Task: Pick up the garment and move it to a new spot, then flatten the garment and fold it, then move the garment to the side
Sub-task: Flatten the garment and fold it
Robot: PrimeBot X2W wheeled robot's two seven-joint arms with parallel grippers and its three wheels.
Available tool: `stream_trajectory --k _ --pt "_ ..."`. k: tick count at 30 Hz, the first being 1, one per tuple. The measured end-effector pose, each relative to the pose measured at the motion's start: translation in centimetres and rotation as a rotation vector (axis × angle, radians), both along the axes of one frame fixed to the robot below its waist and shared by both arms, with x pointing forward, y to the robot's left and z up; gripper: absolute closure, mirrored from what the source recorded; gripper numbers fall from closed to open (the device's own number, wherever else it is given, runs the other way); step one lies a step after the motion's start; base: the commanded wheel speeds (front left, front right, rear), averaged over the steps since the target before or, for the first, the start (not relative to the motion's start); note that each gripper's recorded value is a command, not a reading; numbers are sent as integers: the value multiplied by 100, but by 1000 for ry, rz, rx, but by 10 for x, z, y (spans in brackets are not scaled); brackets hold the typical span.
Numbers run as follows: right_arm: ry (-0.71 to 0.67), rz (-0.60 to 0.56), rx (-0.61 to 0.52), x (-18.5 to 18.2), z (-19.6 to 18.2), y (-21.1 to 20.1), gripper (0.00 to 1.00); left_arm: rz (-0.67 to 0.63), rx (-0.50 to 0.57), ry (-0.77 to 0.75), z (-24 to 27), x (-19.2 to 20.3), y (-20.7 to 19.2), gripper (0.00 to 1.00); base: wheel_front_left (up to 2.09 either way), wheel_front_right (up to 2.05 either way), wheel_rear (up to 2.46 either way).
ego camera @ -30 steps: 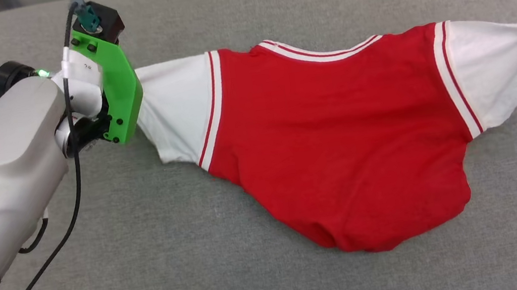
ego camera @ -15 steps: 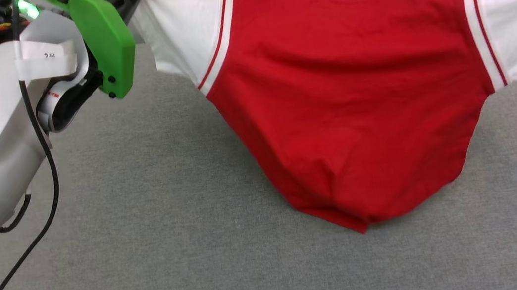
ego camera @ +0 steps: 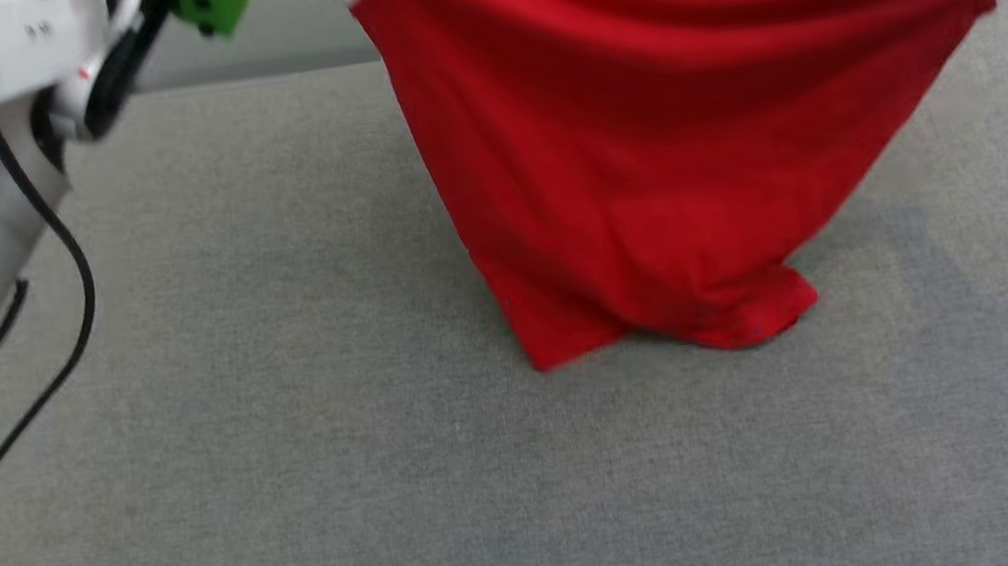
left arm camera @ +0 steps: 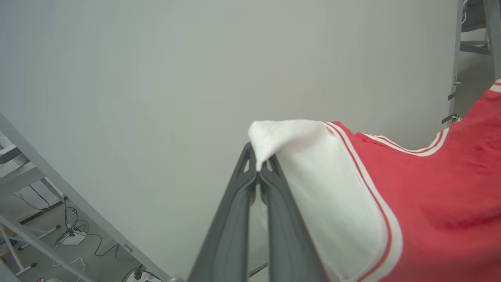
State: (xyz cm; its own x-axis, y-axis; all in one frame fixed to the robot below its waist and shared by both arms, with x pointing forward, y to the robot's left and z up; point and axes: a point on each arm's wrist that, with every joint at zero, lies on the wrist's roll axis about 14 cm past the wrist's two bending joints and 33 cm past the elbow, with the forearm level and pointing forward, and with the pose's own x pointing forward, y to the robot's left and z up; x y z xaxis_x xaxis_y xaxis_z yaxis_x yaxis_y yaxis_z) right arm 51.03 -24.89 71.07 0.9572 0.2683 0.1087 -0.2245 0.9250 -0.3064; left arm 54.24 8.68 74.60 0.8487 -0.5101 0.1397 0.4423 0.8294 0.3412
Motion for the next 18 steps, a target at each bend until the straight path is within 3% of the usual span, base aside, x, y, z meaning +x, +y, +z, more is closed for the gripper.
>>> stream_trajectory --k 18 --pt "-201 -130 -85 125 69 -6 100 58 -128 -208 53 115 -10 100 0 0 0"
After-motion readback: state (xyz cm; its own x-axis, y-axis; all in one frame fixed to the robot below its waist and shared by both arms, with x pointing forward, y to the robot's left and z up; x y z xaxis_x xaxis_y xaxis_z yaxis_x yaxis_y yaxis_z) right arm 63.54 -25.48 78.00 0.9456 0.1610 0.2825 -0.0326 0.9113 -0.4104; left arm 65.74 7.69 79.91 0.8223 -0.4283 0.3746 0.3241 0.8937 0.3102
